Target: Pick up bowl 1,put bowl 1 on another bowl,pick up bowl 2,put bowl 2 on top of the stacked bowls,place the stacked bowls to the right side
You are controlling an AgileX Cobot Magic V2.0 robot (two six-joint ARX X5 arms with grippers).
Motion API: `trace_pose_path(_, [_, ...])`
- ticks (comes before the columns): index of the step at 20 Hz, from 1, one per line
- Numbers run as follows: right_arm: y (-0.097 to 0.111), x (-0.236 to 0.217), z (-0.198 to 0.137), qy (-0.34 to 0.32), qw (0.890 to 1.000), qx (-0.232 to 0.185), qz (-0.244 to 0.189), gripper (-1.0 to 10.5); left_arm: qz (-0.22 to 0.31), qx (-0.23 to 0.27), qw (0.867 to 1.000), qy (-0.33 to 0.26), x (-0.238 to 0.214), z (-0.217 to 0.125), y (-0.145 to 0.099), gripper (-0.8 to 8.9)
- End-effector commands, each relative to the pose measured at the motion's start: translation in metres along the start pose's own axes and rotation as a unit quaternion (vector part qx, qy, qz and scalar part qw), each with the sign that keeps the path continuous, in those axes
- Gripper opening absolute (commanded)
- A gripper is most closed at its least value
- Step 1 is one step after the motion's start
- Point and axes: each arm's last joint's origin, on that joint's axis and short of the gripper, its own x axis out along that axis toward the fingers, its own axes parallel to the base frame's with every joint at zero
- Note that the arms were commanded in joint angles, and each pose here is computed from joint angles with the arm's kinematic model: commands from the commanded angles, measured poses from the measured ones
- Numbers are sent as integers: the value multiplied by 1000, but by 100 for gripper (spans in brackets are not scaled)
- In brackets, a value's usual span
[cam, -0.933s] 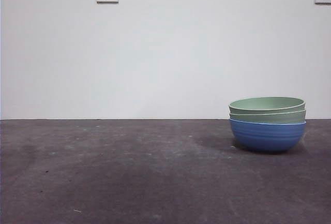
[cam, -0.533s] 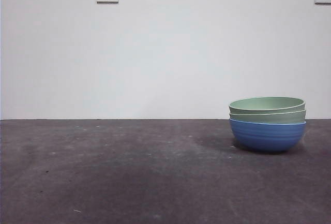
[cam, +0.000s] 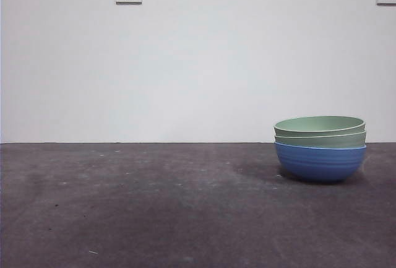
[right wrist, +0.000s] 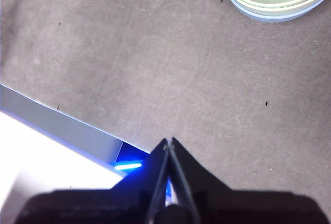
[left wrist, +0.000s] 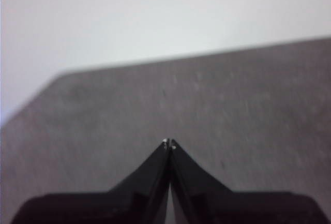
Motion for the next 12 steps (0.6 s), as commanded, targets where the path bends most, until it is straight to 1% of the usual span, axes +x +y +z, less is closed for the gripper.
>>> trace_pose_path(1, [0, 1, 0, 1, 1000, -3, -1, 2, -16, -32, 999, 41, 1, -11, -2, -3])
trace_pose_path(4, [0, 1, 0, 0, 1000, -3, -1, 2, -43, -59, 997, 37, 1, -11, -3, -3])
trace_pose_path(12, [0, 1, 0, 0, 1000, -3, -1, 2, -45, -58, 997, 37, 1, -11, -3, -3])
